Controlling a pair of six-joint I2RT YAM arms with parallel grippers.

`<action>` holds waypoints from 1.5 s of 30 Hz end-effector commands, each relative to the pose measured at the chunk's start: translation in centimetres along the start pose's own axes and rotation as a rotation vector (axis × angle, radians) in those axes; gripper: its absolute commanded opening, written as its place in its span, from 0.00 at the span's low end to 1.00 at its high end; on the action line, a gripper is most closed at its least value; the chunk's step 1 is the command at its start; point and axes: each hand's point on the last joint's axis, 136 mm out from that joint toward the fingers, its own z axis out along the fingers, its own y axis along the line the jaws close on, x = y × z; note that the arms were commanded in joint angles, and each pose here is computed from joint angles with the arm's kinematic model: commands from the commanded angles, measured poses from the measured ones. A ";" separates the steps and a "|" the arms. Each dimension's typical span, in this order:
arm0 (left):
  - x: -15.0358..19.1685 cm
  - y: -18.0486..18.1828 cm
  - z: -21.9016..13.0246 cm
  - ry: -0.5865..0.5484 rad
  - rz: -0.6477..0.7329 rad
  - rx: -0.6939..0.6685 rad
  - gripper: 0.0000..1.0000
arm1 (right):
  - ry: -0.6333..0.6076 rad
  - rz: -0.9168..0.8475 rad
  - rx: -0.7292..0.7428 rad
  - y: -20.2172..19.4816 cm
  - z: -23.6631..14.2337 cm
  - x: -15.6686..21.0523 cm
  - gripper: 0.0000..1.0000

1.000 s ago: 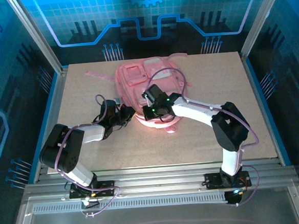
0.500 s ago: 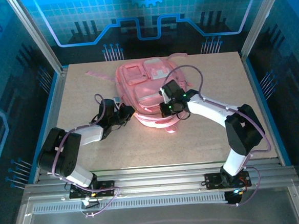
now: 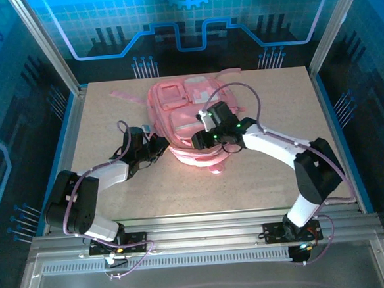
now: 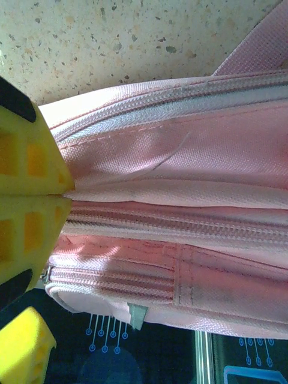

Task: Pack the student bag
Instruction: Zip the student bag at the top-center of the table.

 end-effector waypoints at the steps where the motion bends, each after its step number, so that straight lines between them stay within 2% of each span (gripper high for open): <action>1: -0.4 -1.3 -0.7 -0.015 0.036 0.026 0.00 | -0.011 -0.006 -0.050 1.8 1.8 -1.0 0.47; 13: 0.0 -1.4 -0.3 0.004 0.023 0.040 0.00 | -0.005 -0.047 -0.019 2.0 6.1 -2.1 0.46; 17: 0.1 -1.4 -0.3 0.010 0.017 0.045 0.00 | 0.006 -0.089 -0.028 3.2 6.8 -1.9 0.29; 26: -0.1 -1.7 -0.3 0.005 0.011 0.053 0.00 | 0.026 -0.100 0.008 3.5 7.8 -0.4 0.27; 27: -0.1 -1.8 -0.3 0.003 0.014 0.052 0.00 | 0.022 -0.103 0.003 3.7 7.8 -0.3 0.21; 29: -0.2 -1.7 -0.3 -0.001 0.015 0.048 0.00 | 0.013 -0.125 -0.001 4.2 7.7 -0.2 0.02; 30: -0.2 -1.6 -0.4 -0.004 0.013 0.044 0.00 | 0.007 -0.135 0.011 4.2 7.6 -0.3 0.00; 39: -2.8 -0.3 -1.2 -0.063 0.005 0.009 0.00 | 0.037 -0.221 0.073 1.6 4.7 0.7 0.00; 45: -5.0 -0.6 -1.9 -0.098 0.013 0.012 0.00 | 0.088 -0.149 0.156 -4.1 2.6 3.5 0.00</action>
